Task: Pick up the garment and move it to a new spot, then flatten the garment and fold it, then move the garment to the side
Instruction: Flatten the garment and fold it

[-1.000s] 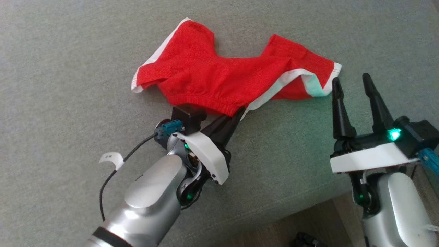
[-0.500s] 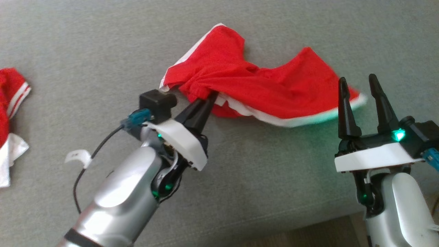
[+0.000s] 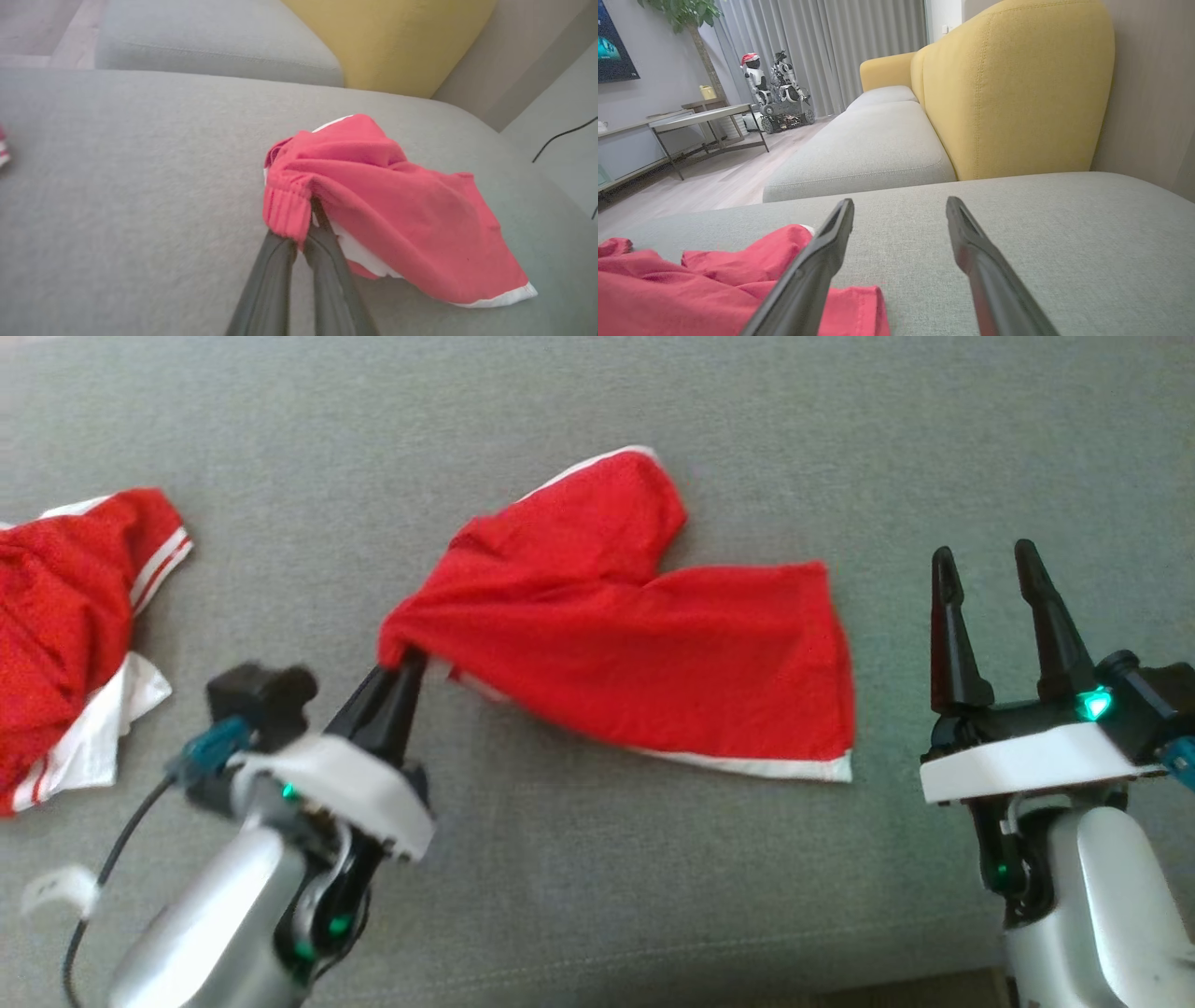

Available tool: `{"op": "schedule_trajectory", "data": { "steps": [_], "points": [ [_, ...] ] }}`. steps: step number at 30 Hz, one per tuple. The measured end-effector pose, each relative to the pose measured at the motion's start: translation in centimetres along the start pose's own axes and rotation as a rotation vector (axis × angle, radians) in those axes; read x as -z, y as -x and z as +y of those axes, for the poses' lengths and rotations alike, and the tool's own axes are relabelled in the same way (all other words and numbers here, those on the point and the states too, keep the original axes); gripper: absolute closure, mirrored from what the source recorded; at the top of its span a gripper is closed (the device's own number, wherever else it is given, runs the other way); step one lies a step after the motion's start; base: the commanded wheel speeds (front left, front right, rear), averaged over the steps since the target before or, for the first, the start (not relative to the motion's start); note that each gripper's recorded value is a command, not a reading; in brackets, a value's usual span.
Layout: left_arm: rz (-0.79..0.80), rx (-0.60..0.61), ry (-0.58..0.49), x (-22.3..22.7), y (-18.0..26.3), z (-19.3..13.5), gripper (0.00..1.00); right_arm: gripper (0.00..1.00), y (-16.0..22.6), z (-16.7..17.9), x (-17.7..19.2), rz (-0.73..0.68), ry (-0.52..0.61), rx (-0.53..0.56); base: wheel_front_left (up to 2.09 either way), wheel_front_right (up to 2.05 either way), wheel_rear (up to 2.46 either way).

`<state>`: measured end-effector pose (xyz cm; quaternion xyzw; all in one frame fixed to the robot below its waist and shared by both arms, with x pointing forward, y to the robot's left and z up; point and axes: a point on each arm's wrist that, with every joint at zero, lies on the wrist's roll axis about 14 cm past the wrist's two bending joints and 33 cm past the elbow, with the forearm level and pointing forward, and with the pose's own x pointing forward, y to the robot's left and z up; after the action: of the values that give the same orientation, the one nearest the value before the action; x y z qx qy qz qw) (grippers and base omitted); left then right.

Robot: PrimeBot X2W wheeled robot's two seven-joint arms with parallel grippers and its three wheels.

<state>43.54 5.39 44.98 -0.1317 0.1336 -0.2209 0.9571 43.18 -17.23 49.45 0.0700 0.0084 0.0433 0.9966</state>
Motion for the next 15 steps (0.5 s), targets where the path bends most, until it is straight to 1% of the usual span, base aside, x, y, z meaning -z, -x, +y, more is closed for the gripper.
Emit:
{"op": "schedule_trajectory", "data": {
  "steps": [1, 2, 3, 5, 7, 8, 9, 10, 15],
  "points": [
    [0.006, -0.024, 0.001, 0.2, 0.7, 0.6, 1.00, 0.00, -0.1, 0.1, 0.0, -0.001, -0.001, -0.004, 0.00, 0.00, 0.00],
    [0.019, -0.075, 0.006, 0.7, 2.0, 1.9, 1.00, 0.00, -0.2, 0.5, 0.1, 0.007, -0.004, -0.013, 0.00, 0.00, 0.00],
    [0.019, -0.075, 0.006, 0.7, 2.0, 1.9, 1.00, 0.00, -0.2, 0.5, 0.1, 0.007, -0.004, -0.013, 0.00, 0.00, 0.00],
    [0.039, -0.133, 0.022, 1.5, 3.6, 3.2, 1.00, 0.00, -0.1, 0.8, 0.5, 0.018, -0.008, -0.022, 0.00, 0.00, 0.00],
    [0.051, -0.148, 0.031, 2.0, 4.3, 3.3, 1.00, 0.00, -0.2, 1.0, 0.5, 0.020, -0.010, -0.027, 0.00, 0.00, 0.00],
    [0.053, -0.151, 0.033, 2.1, 4.5, 3.3, 0.97, 0.00, -0.2, 1.1, 0.5, 0.019, -0.010, -0.029, 0.00, 0.00, 0.00],
    [0.053, -0.154, 0.035, 2.2, 4.6, 3.3, 0.56, 0.00, -0.2, 1.2, 0.5, 0.020, -0.009, -0.031, 0.00, 0.00, 0.00],
    [0.046, -0.157, 0.045, 2.1, 4.7, 3.3, 0.00, 0.00, -0.2, 1.2, 0.4, 0.018, -0.008, -0.033, 0.00, 0.00, 0.00],
    [0.031, -0.167, 0.053, 2.2, 4.8, 3.0, 0.00, 0.00, -0.1, 1.4, -0.3, 0.005, -0.004, -0.039, 0.00, 0.00, 0.00]
  ]
}}
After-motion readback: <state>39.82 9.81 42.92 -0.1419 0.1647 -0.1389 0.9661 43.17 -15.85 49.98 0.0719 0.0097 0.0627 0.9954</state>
